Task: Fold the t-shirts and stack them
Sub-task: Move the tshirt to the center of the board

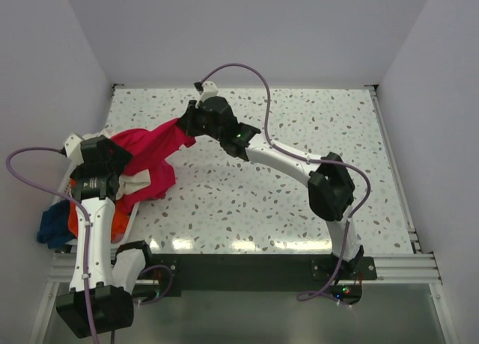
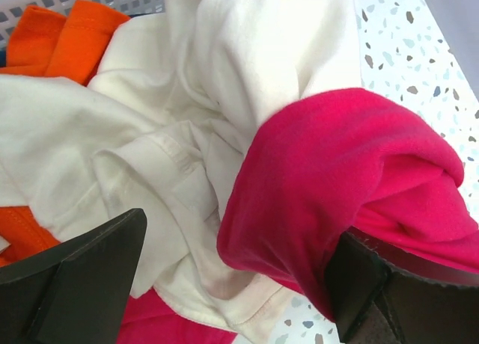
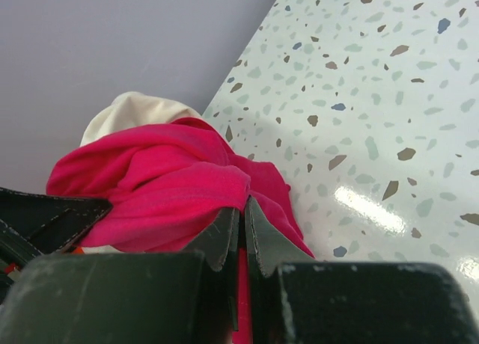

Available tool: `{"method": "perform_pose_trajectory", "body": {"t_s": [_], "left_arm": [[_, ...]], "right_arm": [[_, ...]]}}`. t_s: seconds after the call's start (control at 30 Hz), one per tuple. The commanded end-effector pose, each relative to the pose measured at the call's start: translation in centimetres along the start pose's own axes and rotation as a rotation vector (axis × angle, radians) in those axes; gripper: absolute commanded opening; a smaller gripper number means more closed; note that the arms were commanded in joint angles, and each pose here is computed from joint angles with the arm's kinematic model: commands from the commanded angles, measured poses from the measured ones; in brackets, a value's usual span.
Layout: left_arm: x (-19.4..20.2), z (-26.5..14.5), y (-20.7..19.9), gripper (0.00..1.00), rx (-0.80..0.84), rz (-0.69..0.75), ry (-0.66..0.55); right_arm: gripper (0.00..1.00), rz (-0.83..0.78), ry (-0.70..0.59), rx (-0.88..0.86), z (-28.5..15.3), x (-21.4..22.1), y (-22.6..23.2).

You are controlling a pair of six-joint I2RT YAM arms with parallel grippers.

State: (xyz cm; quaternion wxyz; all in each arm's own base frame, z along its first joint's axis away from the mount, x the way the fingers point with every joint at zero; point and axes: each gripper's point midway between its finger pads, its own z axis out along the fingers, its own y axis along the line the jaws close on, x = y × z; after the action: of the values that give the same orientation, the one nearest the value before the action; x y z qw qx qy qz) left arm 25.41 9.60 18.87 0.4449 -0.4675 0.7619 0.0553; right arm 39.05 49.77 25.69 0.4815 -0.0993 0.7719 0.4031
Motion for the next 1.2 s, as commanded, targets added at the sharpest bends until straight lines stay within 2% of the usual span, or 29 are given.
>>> {"method": "perform_pose_trajectory", "body": {"t_s": [0.0,0.23,0.47,0.6,0.73,0.93,1.03,1.17], "left_arm": [[-0.7,0.4,2.7,0.98,-0.125,0.006,-0.054],[-2.7,-0.2,1.5,1.0,-0.082,-0.019,-0.091],[-7.0,-2.8,-1.2,1.0,0.047,-0.073,-0.205],[-7.7,-2.8,-0.8,1.0,0.003,-0.079,-0.214],[-7.7,-2.0,-0.6,0.99,-0.02,-0.1,-0.207],[-6.5,0.4,-1.6,0.89,0.002,-0.124,-0.154],[-4.8,2.1,-2.3,0.91,0.042,-0.115,-0.103],[-1.3,4.4,-0.7,0.96,-0.028,-0.106,-0.01]], "right_arm": [[0.0,0.047,-0.349,0.06,-4.8,-13.8,-1.5],[0.0,0.047,-0.345,0.059,-5.3,-13.9,-1.9],[0.0,0.051,-0.32,0.082,-5.0,-13.3,-3.4],[0.0,0.052,-0.3,0.087,-4.6,-12.4,-3.9],[0.0,0.061,-0.288,0.098,-4.4,-11.9,-4.7],[0.0,0.067,-0.275,0.087,-4.4,-11.4,-4.8],[0.0,0.074,-0.267,0.074,-4.3,-11.2,-4.6],[0.0,0.077,-0.256,0.06,-4.3,-11.0,-4.4]]}}
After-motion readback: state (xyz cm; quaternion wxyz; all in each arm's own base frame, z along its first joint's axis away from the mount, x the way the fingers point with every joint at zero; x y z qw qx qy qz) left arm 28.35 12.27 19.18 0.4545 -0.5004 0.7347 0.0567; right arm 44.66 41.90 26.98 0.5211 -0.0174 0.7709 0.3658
